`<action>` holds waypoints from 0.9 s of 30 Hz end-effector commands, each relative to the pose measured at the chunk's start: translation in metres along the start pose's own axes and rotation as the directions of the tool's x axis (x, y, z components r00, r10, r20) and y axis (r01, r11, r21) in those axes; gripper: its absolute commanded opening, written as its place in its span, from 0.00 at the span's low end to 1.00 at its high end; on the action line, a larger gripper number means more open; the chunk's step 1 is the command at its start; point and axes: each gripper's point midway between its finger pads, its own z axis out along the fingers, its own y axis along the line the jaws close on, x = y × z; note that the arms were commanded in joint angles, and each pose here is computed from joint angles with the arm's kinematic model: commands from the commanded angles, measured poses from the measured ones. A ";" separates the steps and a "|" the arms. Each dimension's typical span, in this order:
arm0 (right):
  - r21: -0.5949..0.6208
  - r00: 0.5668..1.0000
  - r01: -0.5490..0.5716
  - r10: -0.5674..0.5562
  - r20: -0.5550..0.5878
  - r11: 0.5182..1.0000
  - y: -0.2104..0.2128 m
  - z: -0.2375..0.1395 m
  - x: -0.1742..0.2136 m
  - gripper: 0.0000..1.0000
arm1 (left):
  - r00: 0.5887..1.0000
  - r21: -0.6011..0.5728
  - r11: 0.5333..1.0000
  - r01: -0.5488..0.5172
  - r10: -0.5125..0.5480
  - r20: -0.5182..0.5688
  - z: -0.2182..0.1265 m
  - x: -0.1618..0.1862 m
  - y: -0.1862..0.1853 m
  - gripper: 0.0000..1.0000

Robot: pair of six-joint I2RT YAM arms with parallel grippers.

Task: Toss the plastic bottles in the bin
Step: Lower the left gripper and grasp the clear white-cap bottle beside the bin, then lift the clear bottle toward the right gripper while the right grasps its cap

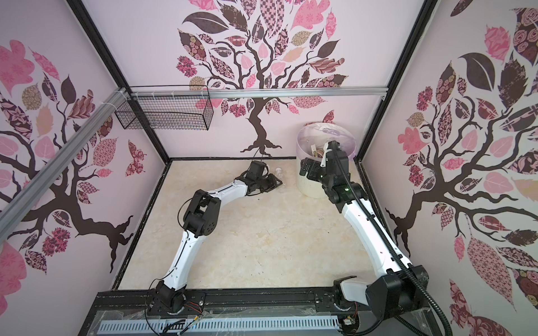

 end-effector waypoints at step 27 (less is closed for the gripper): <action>-0.528 0.963 -0.201 0.068 -0.260 0.825 0.172 0.058 0.028 0.92 | 0.956 0.251 0.926 -0.282 0.249 0.155 -0.242 0.050 -0.118 0.35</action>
